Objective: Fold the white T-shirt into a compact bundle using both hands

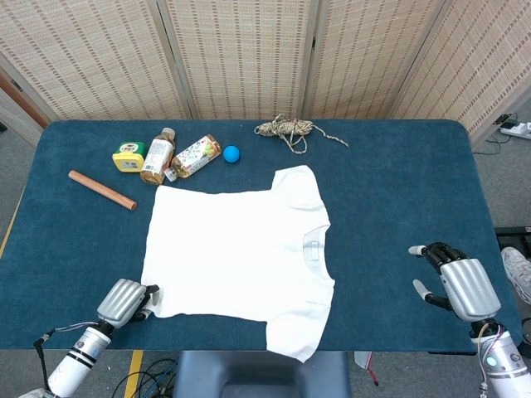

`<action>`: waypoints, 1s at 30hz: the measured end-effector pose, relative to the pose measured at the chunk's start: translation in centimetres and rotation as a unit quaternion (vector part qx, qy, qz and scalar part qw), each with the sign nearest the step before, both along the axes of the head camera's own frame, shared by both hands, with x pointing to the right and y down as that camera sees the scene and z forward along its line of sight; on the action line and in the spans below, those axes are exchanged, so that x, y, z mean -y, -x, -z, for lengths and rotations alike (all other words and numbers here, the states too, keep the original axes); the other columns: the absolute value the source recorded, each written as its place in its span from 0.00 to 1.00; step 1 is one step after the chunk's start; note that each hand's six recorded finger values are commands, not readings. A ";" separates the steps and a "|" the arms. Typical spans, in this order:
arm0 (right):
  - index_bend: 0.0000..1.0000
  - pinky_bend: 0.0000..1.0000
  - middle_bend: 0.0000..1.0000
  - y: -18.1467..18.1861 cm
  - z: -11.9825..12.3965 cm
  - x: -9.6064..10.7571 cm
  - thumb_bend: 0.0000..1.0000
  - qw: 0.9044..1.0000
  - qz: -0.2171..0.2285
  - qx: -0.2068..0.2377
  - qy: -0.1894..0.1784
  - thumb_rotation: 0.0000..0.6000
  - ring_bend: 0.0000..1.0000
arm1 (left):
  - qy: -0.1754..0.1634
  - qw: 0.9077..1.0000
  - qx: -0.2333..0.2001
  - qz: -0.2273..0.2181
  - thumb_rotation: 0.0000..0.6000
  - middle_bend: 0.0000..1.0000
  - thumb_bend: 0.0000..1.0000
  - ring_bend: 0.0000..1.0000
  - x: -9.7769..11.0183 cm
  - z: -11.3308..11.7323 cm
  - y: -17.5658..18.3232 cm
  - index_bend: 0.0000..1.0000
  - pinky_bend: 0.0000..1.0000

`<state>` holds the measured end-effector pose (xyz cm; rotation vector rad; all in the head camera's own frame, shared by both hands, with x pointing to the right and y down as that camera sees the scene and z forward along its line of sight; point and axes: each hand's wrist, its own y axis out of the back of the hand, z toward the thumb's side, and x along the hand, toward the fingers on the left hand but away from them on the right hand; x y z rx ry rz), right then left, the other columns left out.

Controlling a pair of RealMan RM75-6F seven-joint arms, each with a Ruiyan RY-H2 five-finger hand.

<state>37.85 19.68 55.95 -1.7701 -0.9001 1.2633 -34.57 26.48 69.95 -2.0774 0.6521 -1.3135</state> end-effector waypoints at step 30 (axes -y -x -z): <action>0.45 1.00 0.93 10.4 -11.3 -4.7 0.15 0.973 0.212 0.012 0.090 1.00 0.95 | 0.018 0.999 -0.027 0.038 1.00 0.96 0.55 0.88 0.1 1.4 -0.3 0.68 0.95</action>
